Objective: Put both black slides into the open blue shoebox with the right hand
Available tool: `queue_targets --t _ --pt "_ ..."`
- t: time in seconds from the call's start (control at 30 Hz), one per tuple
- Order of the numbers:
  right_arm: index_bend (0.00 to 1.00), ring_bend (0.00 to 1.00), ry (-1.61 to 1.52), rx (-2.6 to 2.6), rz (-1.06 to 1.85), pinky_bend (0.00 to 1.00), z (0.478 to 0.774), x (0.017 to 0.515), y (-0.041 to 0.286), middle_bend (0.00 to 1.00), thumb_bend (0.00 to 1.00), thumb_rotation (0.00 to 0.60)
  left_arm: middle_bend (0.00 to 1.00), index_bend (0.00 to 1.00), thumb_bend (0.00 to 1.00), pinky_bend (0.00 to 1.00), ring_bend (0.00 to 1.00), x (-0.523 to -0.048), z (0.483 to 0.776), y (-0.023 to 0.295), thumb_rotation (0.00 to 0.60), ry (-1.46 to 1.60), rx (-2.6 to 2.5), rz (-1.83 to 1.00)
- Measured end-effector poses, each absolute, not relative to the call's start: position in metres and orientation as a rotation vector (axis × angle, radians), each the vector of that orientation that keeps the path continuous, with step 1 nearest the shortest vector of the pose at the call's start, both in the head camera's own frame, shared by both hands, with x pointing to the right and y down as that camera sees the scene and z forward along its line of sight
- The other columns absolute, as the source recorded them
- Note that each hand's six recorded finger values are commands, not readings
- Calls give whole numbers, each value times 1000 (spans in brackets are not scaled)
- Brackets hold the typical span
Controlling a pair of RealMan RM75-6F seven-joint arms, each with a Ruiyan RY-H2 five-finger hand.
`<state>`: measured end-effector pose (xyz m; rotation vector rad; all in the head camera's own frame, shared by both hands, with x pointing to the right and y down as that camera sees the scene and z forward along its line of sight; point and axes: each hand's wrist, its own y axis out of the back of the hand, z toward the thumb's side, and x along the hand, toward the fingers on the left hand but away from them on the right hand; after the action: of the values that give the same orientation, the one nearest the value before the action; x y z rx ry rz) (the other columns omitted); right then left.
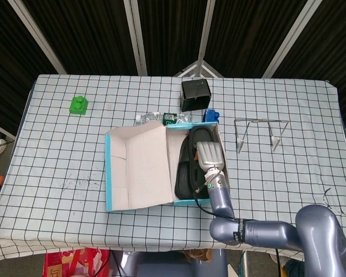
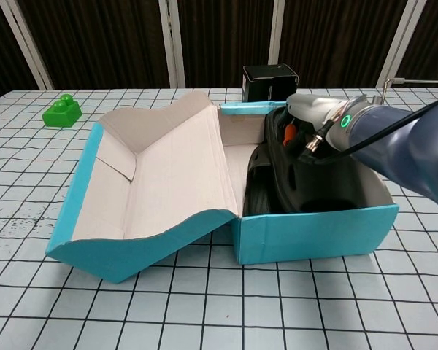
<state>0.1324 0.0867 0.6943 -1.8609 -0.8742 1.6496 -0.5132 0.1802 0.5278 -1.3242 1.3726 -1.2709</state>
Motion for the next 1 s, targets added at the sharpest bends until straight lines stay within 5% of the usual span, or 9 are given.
queue_targets --t 0.47,1.0 --pt "597 663 -671 -1823 1826 782 714 147 85 488 642 600 0 69 210 74 0 -511 529 180 600 1362 -1328 -1273" --pt "559 593 -763 -1944 1708 782 668 136 75 455 643 600 0 69 209 74 0 -509 530 181 600 1353 -1330 -1272"
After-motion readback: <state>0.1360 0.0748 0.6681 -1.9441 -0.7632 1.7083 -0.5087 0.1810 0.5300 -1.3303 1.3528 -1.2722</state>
